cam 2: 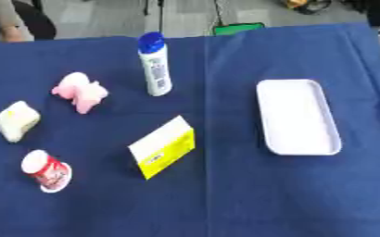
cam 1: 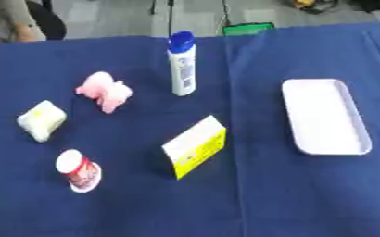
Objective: Pick up objects on the table and place them in the box.
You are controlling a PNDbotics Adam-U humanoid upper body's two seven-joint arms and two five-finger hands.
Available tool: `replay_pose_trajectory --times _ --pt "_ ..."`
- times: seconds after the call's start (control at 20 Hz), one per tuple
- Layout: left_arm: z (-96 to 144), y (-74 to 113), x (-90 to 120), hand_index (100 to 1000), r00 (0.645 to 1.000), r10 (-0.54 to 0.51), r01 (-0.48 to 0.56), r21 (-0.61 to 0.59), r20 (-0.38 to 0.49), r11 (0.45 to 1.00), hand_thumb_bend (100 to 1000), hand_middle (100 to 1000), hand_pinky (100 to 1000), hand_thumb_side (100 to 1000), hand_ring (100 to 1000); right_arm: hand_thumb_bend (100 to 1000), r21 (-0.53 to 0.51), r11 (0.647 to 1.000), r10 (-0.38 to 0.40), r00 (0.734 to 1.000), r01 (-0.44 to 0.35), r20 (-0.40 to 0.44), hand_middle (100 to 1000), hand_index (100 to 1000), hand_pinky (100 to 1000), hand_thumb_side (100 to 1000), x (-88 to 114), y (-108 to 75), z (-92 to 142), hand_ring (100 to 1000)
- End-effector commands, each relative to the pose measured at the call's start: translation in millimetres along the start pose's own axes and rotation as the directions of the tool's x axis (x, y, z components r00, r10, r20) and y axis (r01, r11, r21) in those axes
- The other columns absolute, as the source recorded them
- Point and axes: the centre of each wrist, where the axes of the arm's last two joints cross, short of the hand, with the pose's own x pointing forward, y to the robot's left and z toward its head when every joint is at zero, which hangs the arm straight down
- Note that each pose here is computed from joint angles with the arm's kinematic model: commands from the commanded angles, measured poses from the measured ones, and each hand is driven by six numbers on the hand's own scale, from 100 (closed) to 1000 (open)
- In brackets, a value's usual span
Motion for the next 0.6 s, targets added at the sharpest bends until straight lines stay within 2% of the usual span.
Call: replay_pose_trajectory --times 0.05,0.45,0.6 --pt "-3.4 1.5 4.3 825 1.000 0.000 0.000 -0.002 0.020 1.000 457 741 787 912 837 485 -0.007 1.000 0.023 0.999 -0.023 0.033 883 840 833 476 8.6 -5.4 -4.2 862" --pt "-3.6 2.1 3.7 825 1.000 -0.012 0.012 -0.008 0.018 1.000 461 740 788 912 837 485 -0.006 1.000 0.024 0.999 -0.024 0.034 878 841 832 475 9.1 -5.1 -4.4 859" --pt "-6.0 4.9 3.6 827 0.997 -0.075 0.076 -0.048 0.026 0.996 503 742 787 873 836 487 -0.002 1.000 0.026 0.999 -0.026 0.032 877 841 832 475 8.7 -5.0 -4.3 858"
